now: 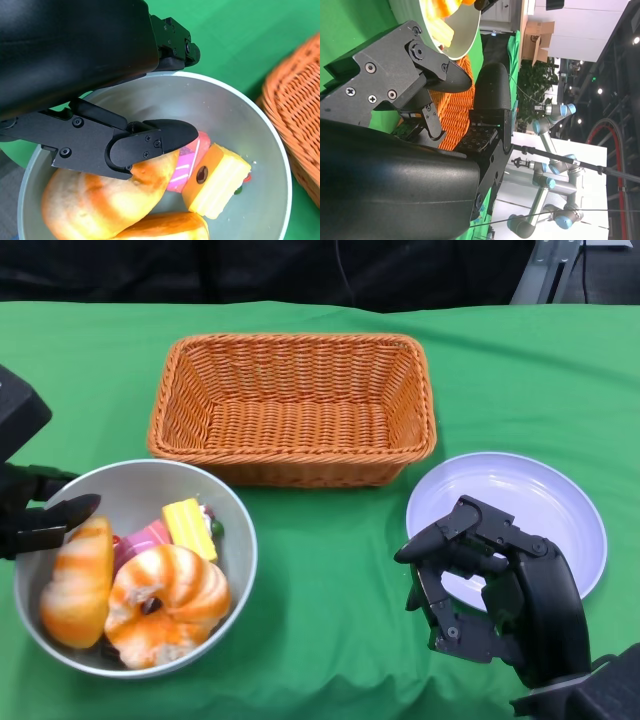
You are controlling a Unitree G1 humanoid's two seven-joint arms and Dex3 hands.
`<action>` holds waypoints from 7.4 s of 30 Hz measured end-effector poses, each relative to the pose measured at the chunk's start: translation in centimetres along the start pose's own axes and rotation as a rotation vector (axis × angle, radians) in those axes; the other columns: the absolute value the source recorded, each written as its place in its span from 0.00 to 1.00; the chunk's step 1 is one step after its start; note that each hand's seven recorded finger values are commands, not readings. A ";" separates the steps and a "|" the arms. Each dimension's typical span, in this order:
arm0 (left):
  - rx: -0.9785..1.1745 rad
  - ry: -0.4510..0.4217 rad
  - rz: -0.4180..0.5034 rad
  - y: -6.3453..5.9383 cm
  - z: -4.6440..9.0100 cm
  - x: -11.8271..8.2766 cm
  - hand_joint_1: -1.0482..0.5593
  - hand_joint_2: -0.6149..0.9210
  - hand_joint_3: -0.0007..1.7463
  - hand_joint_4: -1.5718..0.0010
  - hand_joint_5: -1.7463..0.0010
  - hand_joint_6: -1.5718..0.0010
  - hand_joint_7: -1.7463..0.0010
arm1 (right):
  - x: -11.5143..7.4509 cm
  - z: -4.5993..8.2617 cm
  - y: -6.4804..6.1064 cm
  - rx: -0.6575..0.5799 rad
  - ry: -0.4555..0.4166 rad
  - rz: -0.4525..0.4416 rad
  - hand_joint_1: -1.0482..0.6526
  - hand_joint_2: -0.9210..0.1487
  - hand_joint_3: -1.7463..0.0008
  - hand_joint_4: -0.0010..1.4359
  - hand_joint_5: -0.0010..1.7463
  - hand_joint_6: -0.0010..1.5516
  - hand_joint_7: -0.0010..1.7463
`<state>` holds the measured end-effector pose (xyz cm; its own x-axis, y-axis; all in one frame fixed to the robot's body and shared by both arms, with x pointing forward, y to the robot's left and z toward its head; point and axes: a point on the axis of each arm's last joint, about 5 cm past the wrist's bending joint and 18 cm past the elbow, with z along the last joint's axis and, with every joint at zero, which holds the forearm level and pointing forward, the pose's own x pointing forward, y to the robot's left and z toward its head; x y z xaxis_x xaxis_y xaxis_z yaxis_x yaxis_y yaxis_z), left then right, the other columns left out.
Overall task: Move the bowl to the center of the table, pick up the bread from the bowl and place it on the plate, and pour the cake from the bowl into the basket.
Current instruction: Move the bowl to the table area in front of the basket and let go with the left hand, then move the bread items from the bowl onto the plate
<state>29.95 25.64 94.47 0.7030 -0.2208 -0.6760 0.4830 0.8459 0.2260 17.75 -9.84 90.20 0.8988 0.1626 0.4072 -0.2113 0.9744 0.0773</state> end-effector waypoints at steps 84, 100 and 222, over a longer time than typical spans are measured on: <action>-0.189 -0.141 0.045 -6.1 0.7 1.6 0.29 1.00 0.32 0.74 0.98 0.87 0.99 | 0.0 -0.2 0.7 -0.006 -0.016 0.006 0.54 0.43 0.36 0.59 0.86 0.52 0.65; -0.178 -0.217 0.005 -7.4 1.4 2.0 0.30 1.00 0.33 0.72 0.98 0.86 0.99 | 0.0 -0.2 0.8 -0.005 -0.017 0.009 0.54 0.43 0.36 0.60 0.86 0.52 0.65; -0.480 -1.035 0.319 -8.7 -5.0 1.9 0.63 0.76 0.62 0.50 0.11 0.48 0.26 | -2.4 -0.7 -1.3 -0.040 0.036 -0.014 0.55 0.40 0.40 0.58 0.85 0.52 0.63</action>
<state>24.48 20.25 87.74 0.9506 -0.0681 0.3029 0.1193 0.9809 -0.1539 16.16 -11.41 88.49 0.9148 0.1537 0.3734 -0.1836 0.9819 0.0458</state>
